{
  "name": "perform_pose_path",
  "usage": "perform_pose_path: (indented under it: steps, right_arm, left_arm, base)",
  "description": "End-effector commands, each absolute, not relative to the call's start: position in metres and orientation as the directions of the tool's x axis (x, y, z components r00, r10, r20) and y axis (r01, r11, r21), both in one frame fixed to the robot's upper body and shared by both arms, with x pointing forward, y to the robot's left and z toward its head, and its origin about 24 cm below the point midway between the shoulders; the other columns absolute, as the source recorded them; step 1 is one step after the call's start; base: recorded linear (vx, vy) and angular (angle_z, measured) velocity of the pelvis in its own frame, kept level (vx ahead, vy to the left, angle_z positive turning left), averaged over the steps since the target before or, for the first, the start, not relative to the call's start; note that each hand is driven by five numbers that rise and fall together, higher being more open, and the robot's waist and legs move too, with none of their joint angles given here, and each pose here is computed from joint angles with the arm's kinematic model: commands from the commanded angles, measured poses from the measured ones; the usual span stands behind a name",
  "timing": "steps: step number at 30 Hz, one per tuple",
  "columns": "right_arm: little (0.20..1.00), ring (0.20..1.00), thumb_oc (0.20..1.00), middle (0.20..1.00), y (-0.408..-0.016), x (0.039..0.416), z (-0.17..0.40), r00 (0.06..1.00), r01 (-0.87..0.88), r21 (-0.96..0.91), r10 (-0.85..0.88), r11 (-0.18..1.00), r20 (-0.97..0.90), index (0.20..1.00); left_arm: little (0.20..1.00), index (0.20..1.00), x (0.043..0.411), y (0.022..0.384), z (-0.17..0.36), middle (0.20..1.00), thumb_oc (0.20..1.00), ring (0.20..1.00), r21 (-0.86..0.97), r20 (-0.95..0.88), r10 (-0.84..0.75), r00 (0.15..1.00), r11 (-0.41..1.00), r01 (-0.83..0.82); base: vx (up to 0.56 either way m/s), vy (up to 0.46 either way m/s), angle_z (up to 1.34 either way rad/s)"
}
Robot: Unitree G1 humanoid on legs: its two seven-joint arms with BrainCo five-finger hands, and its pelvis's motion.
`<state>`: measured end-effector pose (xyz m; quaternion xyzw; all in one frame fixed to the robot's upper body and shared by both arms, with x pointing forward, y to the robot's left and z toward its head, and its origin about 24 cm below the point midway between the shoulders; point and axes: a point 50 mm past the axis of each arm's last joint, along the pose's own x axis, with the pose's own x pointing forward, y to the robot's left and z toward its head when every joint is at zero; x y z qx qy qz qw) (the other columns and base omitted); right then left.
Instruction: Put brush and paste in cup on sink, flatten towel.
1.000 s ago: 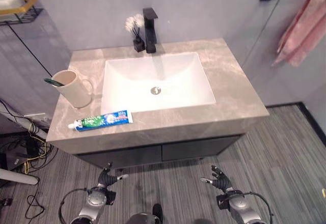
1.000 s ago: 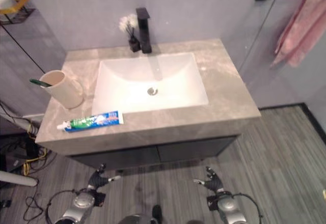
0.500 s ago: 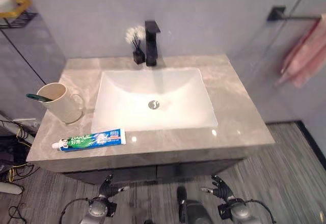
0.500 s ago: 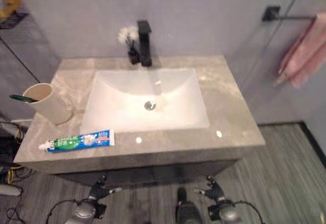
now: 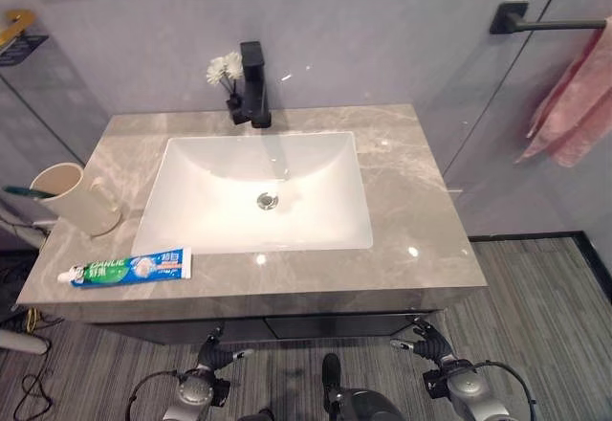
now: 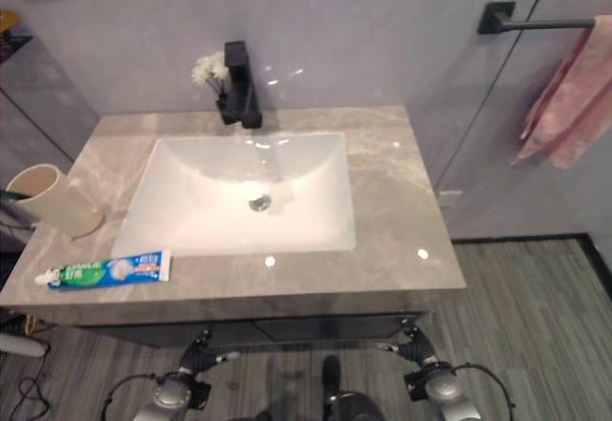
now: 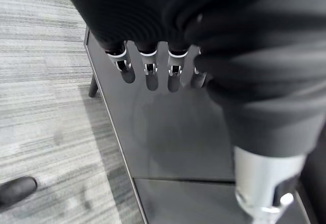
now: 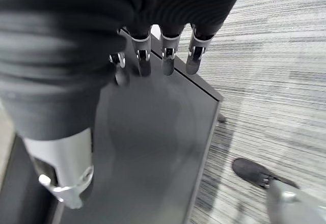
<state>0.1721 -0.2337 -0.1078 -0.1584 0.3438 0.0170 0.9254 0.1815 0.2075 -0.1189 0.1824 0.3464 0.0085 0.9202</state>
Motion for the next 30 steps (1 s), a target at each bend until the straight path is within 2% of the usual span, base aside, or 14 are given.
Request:
perform_pose_path:
  steps: [1, 9, 16, 22, 26, 30]
  right_arm:
    - [1.0, 1.0, 1.0, 1.0, -0.236, 0.184, -0.096, 0.817, -0.11, -0.316, -0.095, 0.942, -0.568, 1.0]
    - [1.0, 1.0, 1.0, 1.0, -0.237, 0.188, -0.096, 0.815, -0.071, -0.296, -0.116, 0.952, -0.568, 1.0]
    - [1.0, 1.0, 1.0, 1.0, -0.22, 0.202, -0.09, 0.841, -0.139, -0.308, -0.052, 0.941, -0.539, 1.0]
    - [1.0, 1.0, 1.0, 1.0, -0.202, 0.208, -0.088, 0.85, -0.21, -0.287, 0.03, 0.934, -0.525, 1.0]
    - [1.0, 1.0, 1.0, 1.0, -0.209, 0.204, -0.089, 0.839, -0.258, -0.34, 0.035, 0.905, -0.543, 1.0]
    - [1.0, 1.0, 1.0, 1.0, -0.224, 0.198, -0.089, 0.835, -0.212, -0.339, -0.01, 0.917, -0.55, 1.0]
  left_arm:
    - [1.0, 1.0, 0.186, 0.218, -0.112, 1.0, 1.0, 1.0, 0.365, -0.585, 0.179, 0.791, 0.929, 0.06]
    - [1.0, 1.0, 0.188, 0.223, -0.107, 1.0, 1.0, 1.0, 0.408, -0.561, 0.161, 0.812, 0.907, 0.102]
    - [1.0, 1.0, 0.197, 0.233, -0.096, 1.0, 1.0, 1.0, 0.449, -0.51, 0.174, 0.842, 0.889, 0.088]
    - [1.0, 1.0, 0.192, 0.244, -0.088, 1.0, 1.0, 1.0, 0.464, -0.486, 0.17, 0.857, 0.881, 0.088]
    - [1.0, 1.0, 0.178, 0.245, -0.087, 1.0, 1.0, 1.0, 0.449, -0.493, 0.125, 0.861, 0.884, 0.129]
    - [1.0, 1.0, 0.17, 0.241, -0.079, 1.0, 1.0, 1.0, 0.438, -0.495, 0.024, 0.869, 0.87, 0.225]
  base:
    - [0.04, 0.152, 0.45]
    - [0.05, 0.289, -0.23]
    - [-0.07, 0.231, -0.37]
    - [-0.08, 0.062, -0.35]
    - [0.05, -0.091, -0.01]
    - [0.03, -0.07, 0.0]
